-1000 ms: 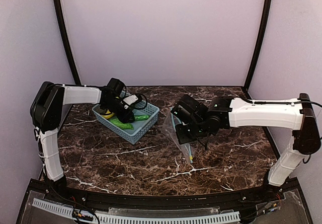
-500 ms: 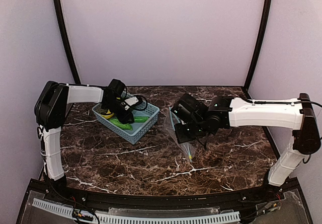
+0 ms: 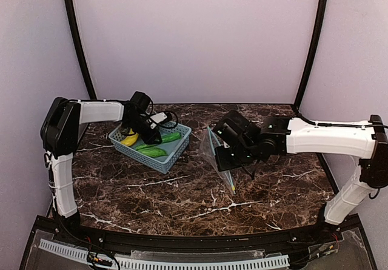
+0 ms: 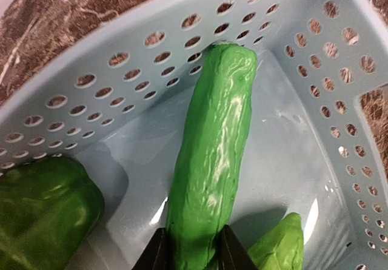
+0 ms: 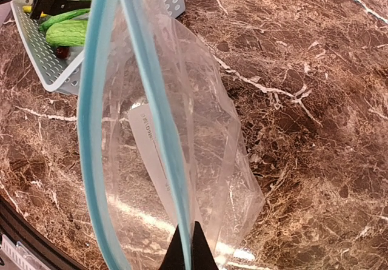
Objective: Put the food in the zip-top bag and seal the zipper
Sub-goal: Pick up the fake vegetable from the bin.
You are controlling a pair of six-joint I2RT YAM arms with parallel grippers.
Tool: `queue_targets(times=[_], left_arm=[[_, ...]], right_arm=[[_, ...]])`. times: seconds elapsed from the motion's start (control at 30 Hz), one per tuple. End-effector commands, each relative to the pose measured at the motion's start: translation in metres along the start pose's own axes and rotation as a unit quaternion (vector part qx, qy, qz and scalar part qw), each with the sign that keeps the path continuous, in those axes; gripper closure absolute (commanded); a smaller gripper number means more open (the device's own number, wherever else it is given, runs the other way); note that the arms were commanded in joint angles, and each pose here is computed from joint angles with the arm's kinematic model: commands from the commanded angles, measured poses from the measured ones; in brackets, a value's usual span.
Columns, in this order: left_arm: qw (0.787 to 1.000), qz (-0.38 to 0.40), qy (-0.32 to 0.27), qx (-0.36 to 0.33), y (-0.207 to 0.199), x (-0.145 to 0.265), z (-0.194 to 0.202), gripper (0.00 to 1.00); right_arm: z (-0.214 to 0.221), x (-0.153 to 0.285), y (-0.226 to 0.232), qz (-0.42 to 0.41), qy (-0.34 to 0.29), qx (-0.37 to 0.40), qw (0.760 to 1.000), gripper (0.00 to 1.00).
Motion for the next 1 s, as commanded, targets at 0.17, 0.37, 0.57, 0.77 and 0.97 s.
queue_targets(times=[0.17,0.37,0.57,0.77,0.97], left_arm=[[0.978,-0.025,-0.205,0.042,-0.008,0.128,-0.089,0.86],[0.961,0.016,-0.264,0.081,-0.032,0.17,-0.095,0.86],[0.914,0.112,-0.365,0.136,-0.08,0.23,-0.105,0.86],[0.877,0.12,-0.443,0.144,-0.138,0.271,-0.103,0.85],[0.836,0.18,-0.498,0.142,-0.2,0.292,-0.113,0.85]], right_arm=[[-0.029,0.03,0.007,-0.082,-0.061,-0.047,0.994,1.0],[-0.046,0.054,0.007,-0.168,-0.107,-0.069,0.977,1.0],[-0.059,0.086,0.008,-0.272,-0.15,-0.085,0.947,1.0],[-0.069,0.111,0.005,-0.325,-0.181,-0.102,0.923,1.0],[-0.077,0.131,0.007,-0.358,-0.201,-0.108,0.905,1.0]])
Point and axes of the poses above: each gripper's point midway between its finger pads, its own x axis back along the fingers, its own y axis along the line the jaws close on, z = x × y, the point moved 1 cm from there along x, back along the fingers, and after that the axes turned 5 degrees about x, right-handed, at the moved point
